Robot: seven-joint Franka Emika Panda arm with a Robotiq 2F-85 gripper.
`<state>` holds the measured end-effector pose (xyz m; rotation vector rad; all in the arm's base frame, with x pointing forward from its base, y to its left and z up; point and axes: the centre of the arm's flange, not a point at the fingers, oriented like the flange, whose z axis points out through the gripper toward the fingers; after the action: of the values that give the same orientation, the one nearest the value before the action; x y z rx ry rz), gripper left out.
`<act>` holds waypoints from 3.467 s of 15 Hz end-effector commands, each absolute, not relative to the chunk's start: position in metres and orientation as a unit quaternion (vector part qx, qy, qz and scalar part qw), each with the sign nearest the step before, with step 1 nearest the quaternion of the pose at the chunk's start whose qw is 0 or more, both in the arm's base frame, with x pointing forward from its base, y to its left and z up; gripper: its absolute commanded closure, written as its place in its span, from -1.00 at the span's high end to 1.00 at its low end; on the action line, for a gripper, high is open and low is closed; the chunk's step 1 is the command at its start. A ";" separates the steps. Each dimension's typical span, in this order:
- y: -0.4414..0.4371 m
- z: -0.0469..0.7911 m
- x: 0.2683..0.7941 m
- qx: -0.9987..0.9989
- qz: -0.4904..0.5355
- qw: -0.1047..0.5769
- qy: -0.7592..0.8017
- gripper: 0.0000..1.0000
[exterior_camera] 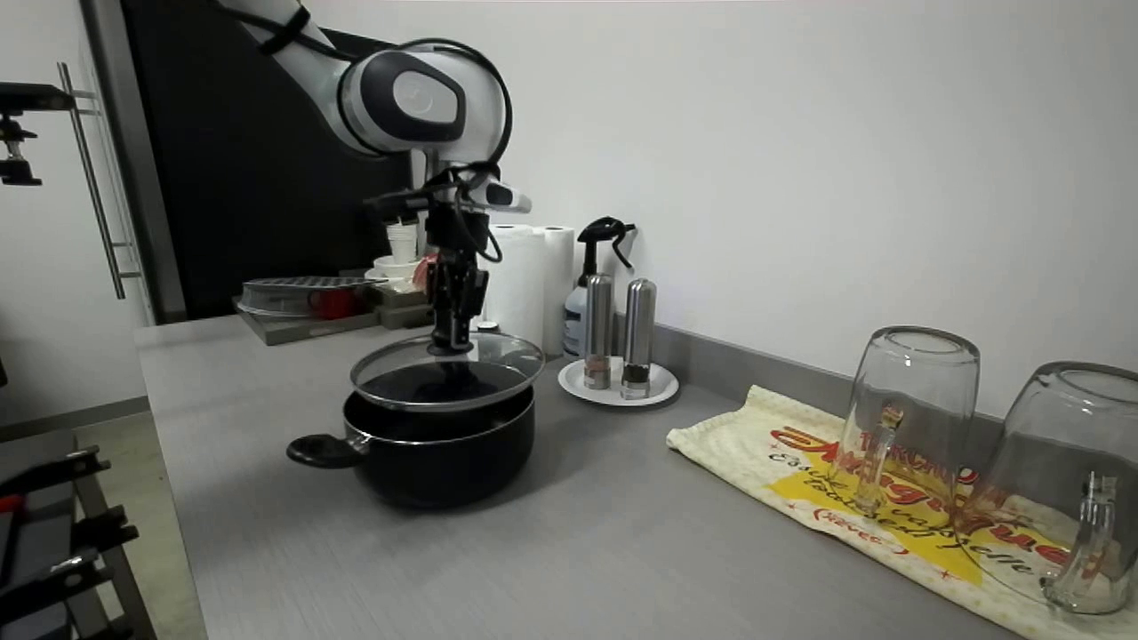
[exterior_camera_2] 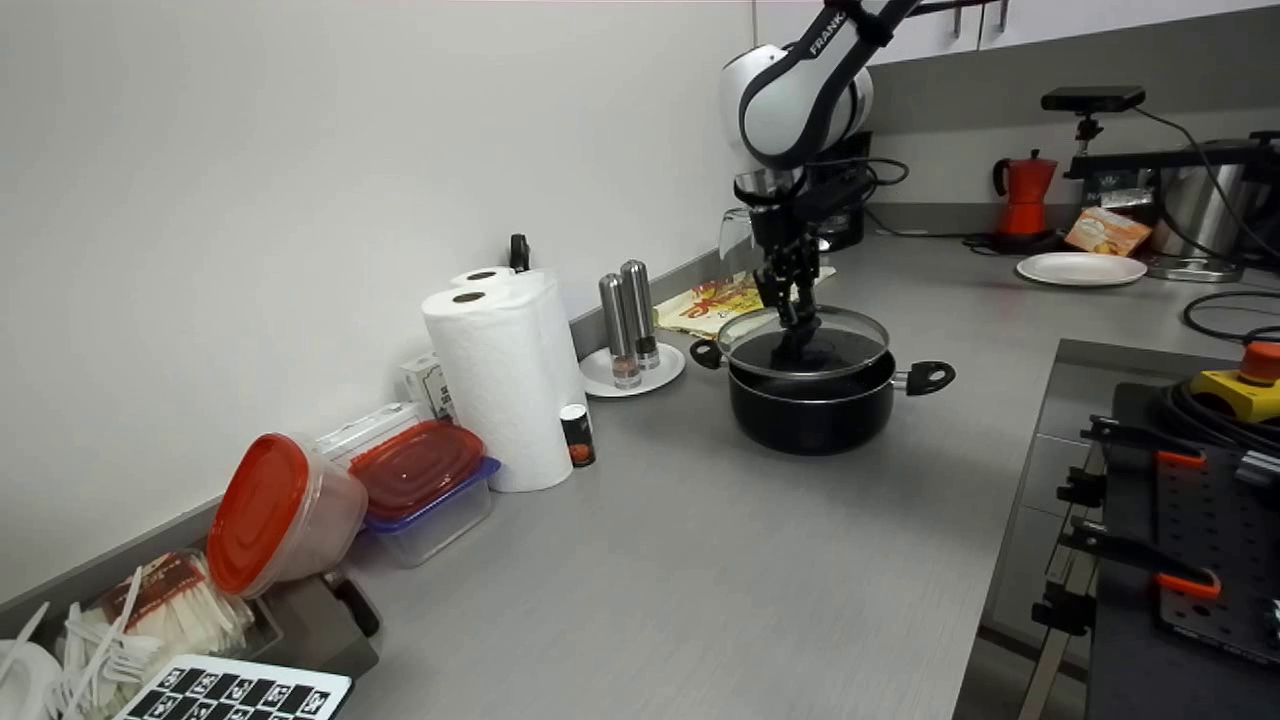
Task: Remove the lid from the pot
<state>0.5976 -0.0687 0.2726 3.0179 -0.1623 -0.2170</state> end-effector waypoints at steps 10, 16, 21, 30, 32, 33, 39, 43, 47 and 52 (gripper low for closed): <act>0.086 0.485 0.595 0.984 0.064 0.130 0.102 -0.48; 0.220 0.481 0.622 0.963 0.102 0.142 0.206 -0.48; 0.276 0.408 0.643 0.957 0.088 0.116 0.252 -0.48; 0.310 0.239 0.639 0.945 -0.032 0.131 0.298 -0.48; 0.318 0.226 0.632 0.943 -0.058 0.114 0.308 -0.48; 0.322 0.223 0.629 0.941 -0.067 0.109 0.314 -0.48; 0.345 0.205 0.620 0.936 -0.082 0.101 0.327 -0.48; 0.347 0.186 0.622 0.938 -0.051 0.135 0.314 -0.48; 0.342 0.170 0.628 0.943 -0.040 0.148 0.295 -0.48; 0.333 0.154 0.633 0.946 -0.053 0.152 0.283 -0.48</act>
<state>0.6228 0.3289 0.1523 2.7299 0.8436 -0.1694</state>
